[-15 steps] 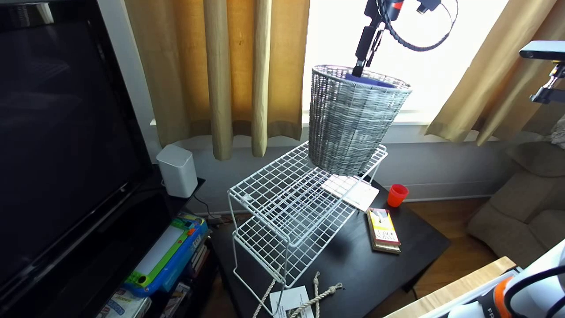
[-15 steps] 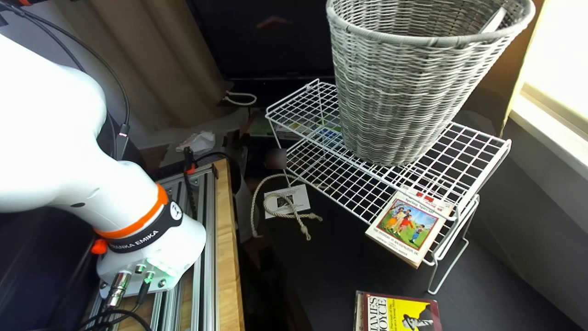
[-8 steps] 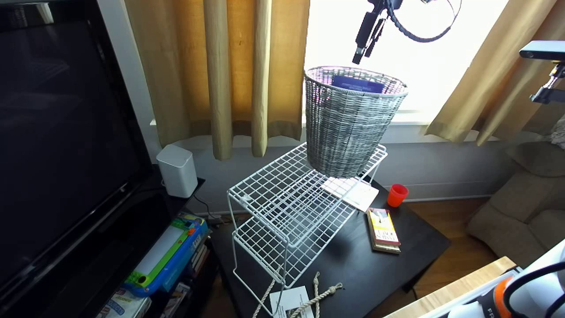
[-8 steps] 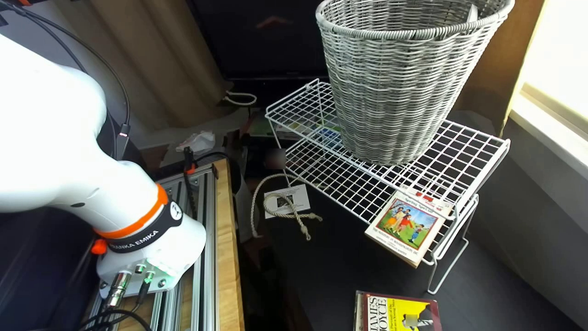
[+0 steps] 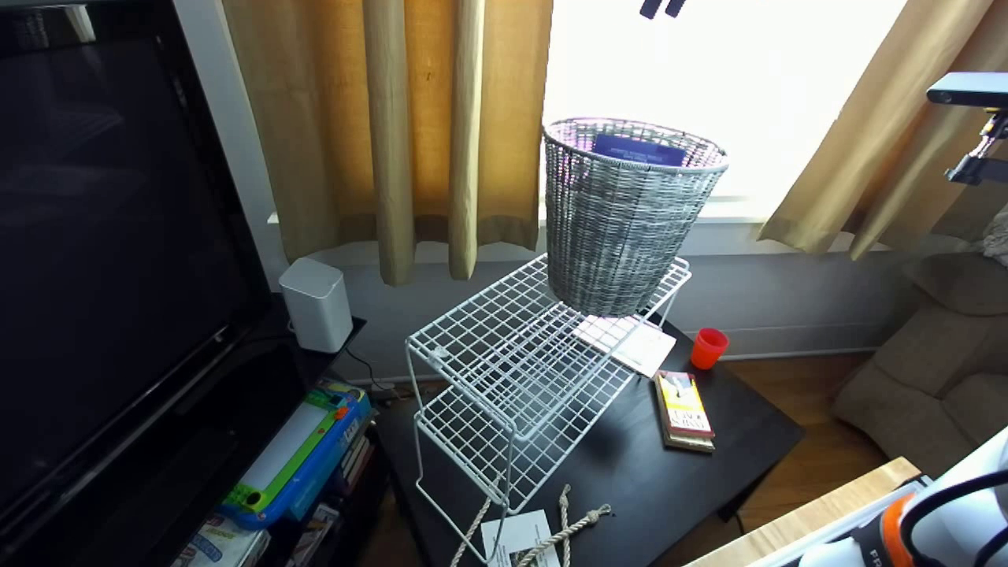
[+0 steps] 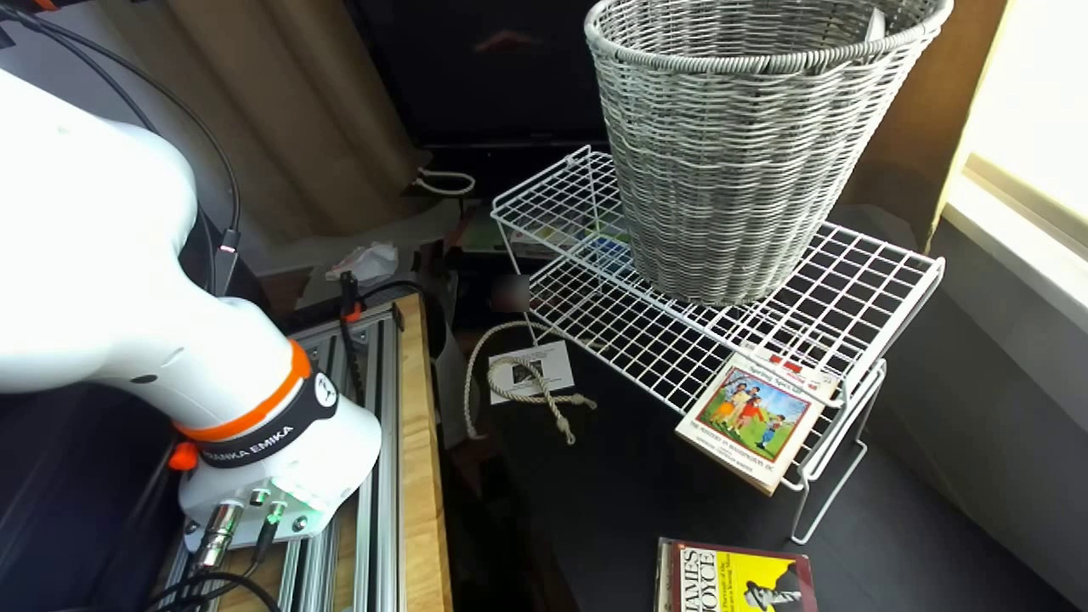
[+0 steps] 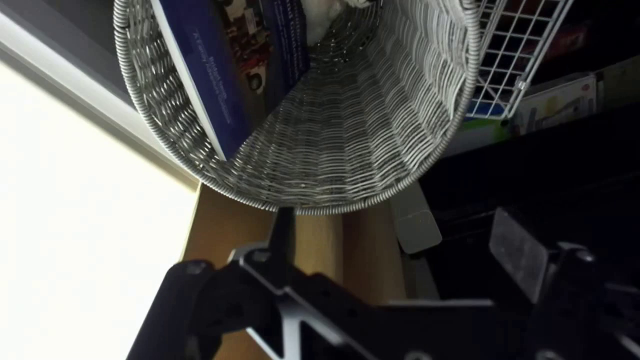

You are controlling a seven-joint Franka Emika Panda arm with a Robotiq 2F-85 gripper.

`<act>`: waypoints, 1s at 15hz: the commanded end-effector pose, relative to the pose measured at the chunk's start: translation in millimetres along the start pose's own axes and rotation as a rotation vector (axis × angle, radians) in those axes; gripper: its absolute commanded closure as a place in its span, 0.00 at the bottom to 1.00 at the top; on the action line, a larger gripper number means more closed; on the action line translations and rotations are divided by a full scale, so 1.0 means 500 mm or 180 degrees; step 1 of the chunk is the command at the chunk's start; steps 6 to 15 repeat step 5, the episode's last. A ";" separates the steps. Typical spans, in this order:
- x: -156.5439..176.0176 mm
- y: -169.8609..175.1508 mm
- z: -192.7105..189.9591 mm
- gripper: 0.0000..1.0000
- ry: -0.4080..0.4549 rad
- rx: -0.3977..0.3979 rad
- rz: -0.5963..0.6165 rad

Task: Set the basket upright

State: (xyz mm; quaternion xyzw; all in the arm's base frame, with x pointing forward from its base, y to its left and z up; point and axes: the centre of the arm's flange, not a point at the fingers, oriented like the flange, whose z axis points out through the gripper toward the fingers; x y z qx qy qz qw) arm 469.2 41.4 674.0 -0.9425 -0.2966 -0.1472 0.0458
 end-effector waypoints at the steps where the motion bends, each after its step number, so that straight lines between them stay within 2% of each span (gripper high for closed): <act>1: 0.001 -0.002 -0.016 0.00 0.0038 -0.0022 -0.0006; 15: 0.004 0.003 0.004 0.00 -0.0015 0.0004 0.0003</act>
